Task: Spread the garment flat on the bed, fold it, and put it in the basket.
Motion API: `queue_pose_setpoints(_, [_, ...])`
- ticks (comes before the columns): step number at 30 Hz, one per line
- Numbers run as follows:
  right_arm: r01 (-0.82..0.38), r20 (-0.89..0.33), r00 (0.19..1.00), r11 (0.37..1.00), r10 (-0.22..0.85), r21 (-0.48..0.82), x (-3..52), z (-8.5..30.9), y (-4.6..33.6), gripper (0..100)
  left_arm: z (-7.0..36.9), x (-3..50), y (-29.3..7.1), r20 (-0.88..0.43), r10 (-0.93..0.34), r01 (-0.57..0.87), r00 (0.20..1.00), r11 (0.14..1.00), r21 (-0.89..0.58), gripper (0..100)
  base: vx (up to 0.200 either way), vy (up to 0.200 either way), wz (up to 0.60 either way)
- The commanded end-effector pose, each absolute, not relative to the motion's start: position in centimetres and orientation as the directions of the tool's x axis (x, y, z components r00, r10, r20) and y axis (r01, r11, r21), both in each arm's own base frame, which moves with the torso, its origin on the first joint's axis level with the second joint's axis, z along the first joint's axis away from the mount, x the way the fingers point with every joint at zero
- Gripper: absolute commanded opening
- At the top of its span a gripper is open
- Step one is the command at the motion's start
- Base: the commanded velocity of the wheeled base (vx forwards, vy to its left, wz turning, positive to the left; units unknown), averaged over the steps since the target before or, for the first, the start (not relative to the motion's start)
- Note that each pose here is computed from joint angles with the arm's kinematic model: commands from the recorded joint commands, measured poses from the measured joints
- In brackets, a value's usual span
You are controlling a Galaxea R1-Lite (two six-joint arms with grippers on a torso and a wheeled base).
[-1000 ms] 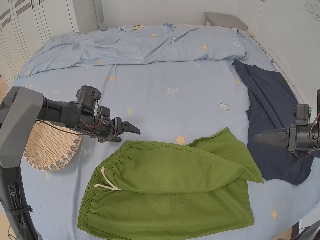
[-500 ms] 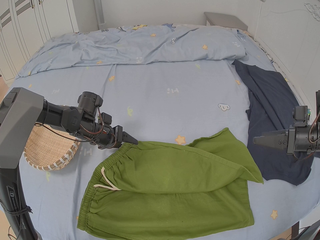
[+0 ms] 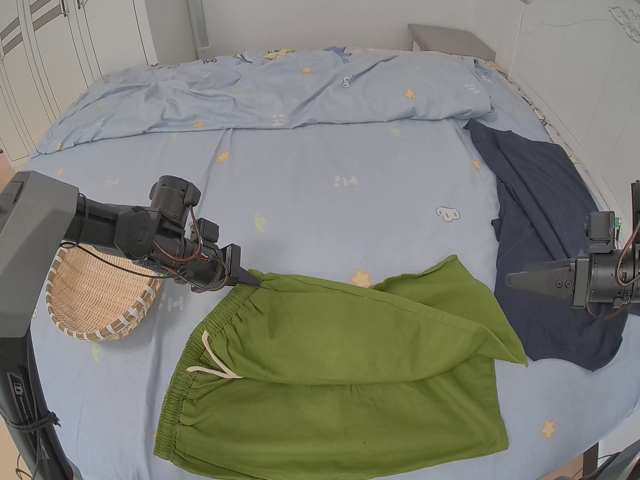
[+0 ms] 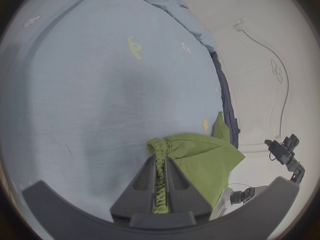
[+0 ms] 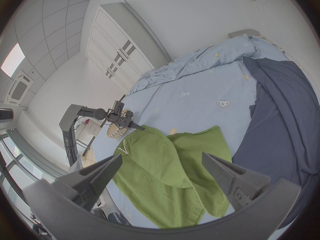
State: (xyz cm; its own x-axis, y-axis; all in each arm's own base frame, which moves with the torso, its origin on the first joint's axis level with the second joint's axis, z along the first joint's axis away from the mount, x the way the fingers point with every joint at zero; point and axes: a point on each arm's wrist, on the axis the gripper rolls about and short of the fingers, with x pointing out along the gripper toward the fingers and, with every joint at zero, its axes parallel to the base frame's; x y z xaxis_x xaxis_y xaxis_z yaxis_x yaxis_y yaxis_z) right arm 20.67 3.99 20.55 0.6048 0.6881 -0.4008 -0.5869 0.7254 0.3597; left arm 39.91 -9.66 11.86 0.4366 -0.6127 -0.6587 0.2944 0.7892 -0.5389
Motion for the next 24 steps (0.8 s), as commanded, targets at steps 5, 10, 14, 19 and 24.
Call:
queue_pose_setpoints(5, [-0.586,-0.402,0.604,0.726,0.688,0.361,20.7,20.5,4.0,100,16.7,38.7,-6.2,-0.588,-0.586,0.289,0.557,0.801,-0.525,0,0.0,0.0,0.0])
queue_pose_setpoints(10, [-0.579,-0.411,0.601,0.728,0.685,0.367,21.2,20.2,4.0,100,17.2,38.6,-5.0,-0.583,-0.568,0.27,0.581,0.81,-0.521,0,0.0,0.0,0.0])
queue_pose_setpoints(14, [-0.568,-0.419,0.602,0.734,0.679,0.373,21.6,20.0,3.8,100,16.9,38.6,-4.8,-0.585,-0.564,0.266,0.582,0.813,-0.519,0,0.0,0.0,0.0])
queue_pose_setpoints(19, [-0.508,-0.449,0.623,0.768,0.64,0.39,23.6,18.7,2.8,100,16.7,38.7,-5.1,-0.588,-0.567,0.271,0.577,0.812,-0.517,0,0.0,0.0,0.0])
queue_pose_setpoints(24, [-0.415,-0.488,0.662,0.821,0.569,0.393,26.3,15.8,0.8,100,16.9,38.7,-4.8,-0.583,-0.563,0.269,0.585,0.813,-0.516,0,0.0,0.0,0.0])
